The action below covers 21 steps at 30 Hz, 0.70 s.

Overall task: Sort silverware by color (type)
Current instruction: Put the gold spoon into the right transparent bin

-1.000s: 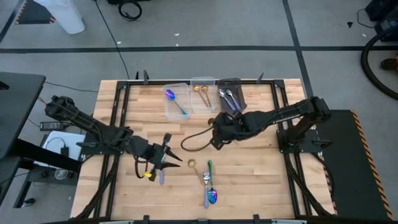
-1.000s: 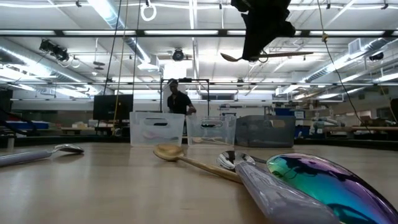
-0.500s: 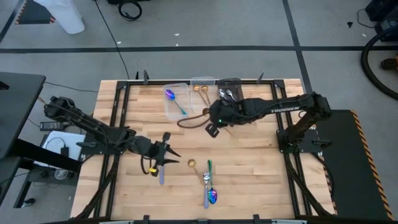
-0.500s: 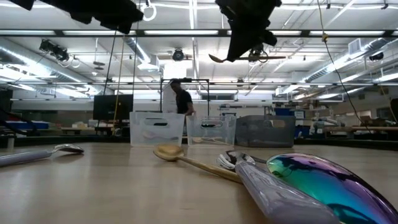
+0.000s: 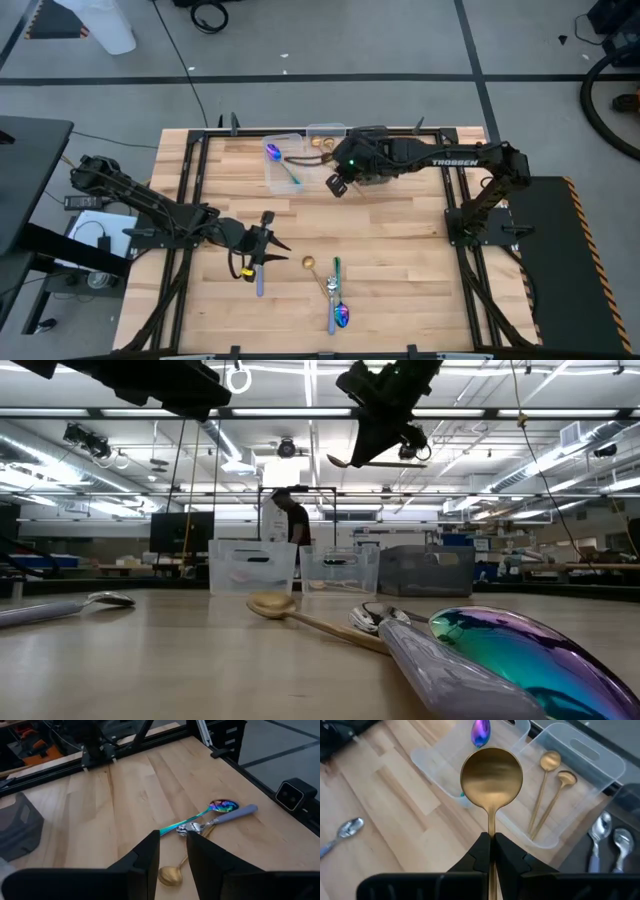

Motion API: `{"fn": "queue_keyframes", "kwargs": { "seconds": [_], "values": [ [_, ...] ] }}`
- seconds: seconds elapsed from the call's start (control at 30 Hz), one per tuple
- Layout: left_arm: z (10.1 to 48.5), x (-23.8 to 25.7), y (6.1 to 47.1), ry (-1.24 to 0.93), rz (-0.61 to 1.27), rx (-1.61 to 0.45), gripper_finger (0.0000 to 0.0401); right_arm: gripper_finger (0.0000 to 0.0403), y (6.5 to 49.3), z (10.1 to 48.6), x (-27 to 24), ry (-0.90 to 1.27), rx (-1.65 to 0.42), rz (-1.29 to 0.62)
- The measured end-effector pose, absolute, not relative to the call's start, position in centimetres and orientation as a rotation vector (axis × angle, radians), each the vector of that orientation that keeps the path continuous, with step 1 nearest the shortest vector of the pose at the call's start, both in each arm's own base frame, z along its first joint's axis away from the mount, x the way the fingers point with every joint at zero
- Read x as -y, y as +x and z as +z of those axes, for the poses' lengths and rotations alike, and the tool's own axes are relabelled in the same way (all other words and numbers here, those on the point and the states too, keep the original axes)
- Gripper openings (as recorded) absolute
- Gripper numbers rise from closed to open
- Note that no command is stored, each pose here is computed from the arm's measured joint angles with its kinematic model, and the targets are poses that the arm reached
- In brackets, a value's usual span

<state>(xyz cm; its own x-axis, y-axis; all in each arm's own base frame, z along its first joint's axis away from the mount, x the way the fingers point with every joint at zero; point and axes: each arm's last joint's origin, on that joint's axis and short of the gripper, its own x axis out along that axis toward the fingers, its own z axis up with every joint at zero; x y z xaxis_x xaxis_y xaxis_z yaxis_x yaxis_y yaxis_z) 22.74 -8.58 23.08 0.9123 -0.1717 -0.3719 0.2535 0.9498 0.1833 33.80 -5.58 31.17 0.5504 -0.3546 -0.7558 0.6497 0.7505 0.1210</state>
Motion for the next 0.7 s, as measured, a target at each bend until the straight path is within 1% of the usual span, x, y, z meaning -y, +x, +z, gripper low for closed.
{"fn": "queue_keyframes", "kwargs": {
  "seconds": [0.7],
  "values": [
    [23.0,8.6,22.7,0.225,-0.22,-0.371,0.0105,0.0023,33.3,31.5,10.1,0.472,-0.742,-0.567]
  ]
}}
